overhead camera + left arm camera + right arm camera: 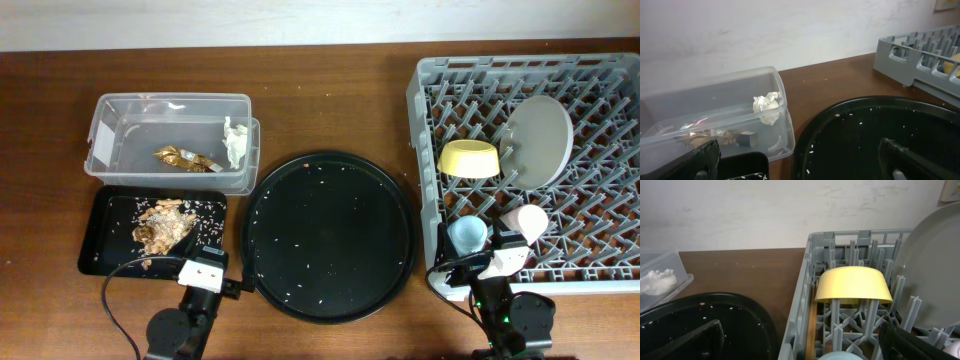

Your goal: Sort waste into correct bins and load items into the dishwasher rack

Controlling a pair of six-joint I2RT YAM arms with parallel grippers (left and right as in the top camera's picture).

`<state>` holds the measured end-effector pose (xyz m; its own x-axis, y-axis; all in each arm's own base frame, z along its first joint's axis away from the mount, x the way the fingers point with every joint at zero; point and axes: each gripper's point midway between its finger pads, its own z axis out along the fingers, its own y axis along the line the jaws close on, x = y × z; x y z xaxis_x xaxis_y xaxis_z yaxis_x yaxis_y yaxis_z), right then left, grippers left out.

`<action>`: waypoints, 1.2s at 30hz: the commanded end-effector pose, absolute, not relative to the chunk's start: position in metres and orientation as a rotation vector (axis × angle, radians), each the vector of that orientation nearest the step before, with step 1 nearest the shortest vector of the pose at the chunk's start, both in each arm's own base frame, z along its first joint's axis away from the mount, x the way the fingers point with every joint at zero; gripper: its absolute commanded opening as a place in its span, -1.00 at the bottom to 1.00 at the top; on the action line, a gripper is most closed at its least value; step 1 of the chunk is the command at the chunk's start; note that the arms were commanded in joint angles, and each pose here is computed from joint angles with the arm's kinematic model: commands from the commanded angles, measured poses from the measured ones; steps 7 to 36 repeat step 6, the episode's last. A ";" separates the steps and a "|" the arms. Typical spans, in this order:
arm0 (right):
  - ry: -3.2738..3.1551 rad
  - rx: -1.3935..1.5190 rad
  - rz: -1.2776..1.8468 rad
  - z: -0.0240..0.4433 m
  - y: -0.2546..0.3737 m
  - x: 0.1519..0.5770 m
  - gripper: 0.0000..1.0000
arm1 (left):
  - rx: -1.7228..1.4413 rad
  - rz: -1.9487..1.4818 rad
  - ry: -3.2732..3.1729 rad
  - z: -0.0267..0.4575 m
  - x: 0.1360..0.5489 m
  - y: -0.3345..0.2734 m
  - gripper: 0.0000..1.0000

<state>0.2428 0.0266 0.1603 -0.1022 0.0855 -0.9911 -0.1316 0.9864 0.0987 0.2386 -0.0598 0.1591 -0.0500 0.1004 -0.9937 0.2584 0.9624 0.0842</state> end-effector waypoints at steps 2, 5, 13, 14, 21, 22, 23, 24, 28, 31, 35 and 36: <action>1.660 -0.041 0.184 0.158 0.027 0.243 0.97 | 0.292 -0.125 1.622 0.157 0.239 -0.060 0.99; 1.660 -0.041 0.184 0.158 0.027 0.243 0.97 | 0.292 -0.125 1.622 0.157 0.239 -0.060 0.99; 1.660 -0.041 0.184 0.158 0.027 0.243 0.97 | 0.292 -0.125 1.622 0.157 0.239 -0.060 0.99; 1.660 -0.041 0.184 0.158 0.027 0.243 0.97 | 0.292 -0.125 1.622 0.157 0.239 -0.060 0.99; 1.660 -0.041 0.184 0.158 0.027 0.243 0.97 | 0.292 -0.125 1.622 0.157 0.239 -0.060 0.99; 1.660 -0.041 0.184 0.158 0.027 0.243 0.97 | 0.292 -0.125 1.622 0.157 0.239 -0.060 0.99; 1.660 -0.041 0.184 0.158 0.027 0.243 0.97 | 0.292 -0.125 1.622 0.157 0.239 -0.060 0.99; 1.660 -0.041 0.184 0.158 0.027 0.243 0.97 | 0.292 -0.125 1.622 0.157 0.239 -0.060 0.99; 1.660 -0.041 0.184 0.158 0.027 0.243 0.97 | 0.292 -0.125 1.622 0.157 0.239 -0.060 0.99; 1.660 -0.041 0.184 0.158 0.027 0.243 0.97 | 0.292 -0.125 1.622 0.157 0.239 -0.060 0.99; 1.660 -0.041 0.184 0.158 0.027 0.243 0.97 | 0.292 -0.125 1.622 0.157 0.239 -0.060 0.99; 1.660 -0.041 0.184 0.158 0.027 0.243 0.97 | 0.292 -0.125 1.622 0.157 0.239 -0.060 0.99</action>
